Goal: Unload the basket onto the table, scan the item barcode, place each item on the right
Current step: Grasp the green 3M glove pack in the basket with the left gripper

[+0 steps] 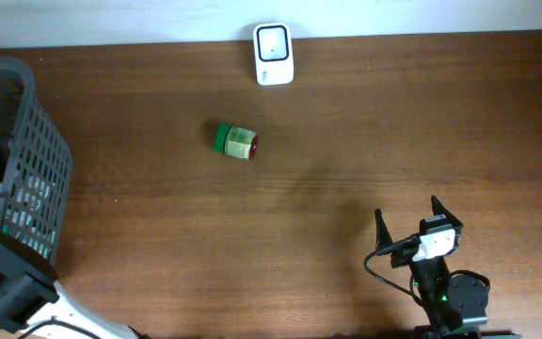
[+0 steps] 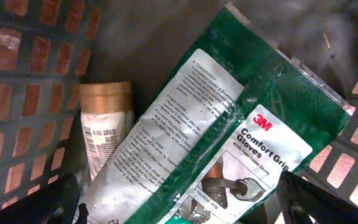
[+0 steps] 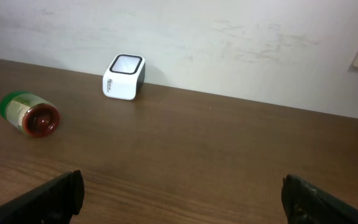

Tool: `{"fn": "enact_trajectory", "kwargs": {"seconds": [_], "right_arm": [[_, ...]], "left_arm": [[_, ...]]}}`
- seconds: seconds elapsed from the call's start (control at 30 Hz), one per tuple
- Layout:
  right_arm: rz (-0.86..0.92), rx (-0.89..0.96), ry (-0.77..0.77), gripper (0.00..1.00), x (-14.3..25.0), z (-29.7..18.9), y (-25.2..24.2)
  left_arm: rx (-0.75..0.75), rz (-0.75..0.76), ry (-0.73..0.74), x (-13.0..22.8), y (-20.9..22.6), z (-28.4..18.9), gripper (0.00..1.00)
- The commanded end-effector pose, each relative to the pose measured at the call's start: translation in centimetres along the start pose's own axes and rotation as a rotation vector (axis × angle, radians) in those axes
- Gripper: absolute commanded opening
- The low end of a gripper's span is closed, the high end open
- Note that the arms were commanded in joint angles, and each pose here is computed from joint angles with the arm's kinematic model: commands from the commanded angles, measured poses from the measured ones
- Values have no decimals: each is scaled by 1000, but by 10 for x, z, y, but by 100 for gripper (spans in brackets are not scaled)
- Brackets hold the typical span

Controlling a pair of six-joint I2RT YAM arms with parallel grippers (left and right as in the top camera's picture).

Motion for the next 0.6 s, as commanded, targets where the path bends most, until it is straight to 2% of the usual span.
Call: {"fn": "enact_trajectory", "kwargs": {"seconds": [0.0, 0.13, 0.27, 0.37, 0.57], "right_arm": [[-8, 8, 5, 98, 3, 0, -1], [-8, 8, 5, 98, 3, 0, -1], [-8, 8, 5, 98, 3, 0, -1], [-8, 8, 5, 98, 3, 0, -1], [-8, 8, 5, 98, 3, 0, -1]], "left_arm": [[-7, -50, -28, 4, 10, -6, 99], [-20, -85, -12, 22, 28, 4, 99], [-20, -93, -22, 56, 65, 4, 100], [10, -2, -55, 55, 65, 5, 100], [94, -6, 6, 62, 58, 34, 100]]}}
Point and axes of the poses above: each gripper's point midway between its finger pads, its own z axis out along the fingers, its own y axis along the line the jaws close on, x = y × z, the point moved 8 cm from there along -z, back along the fingers, and after that the axes turned 11 degrees about z, right-handed, at the moved point
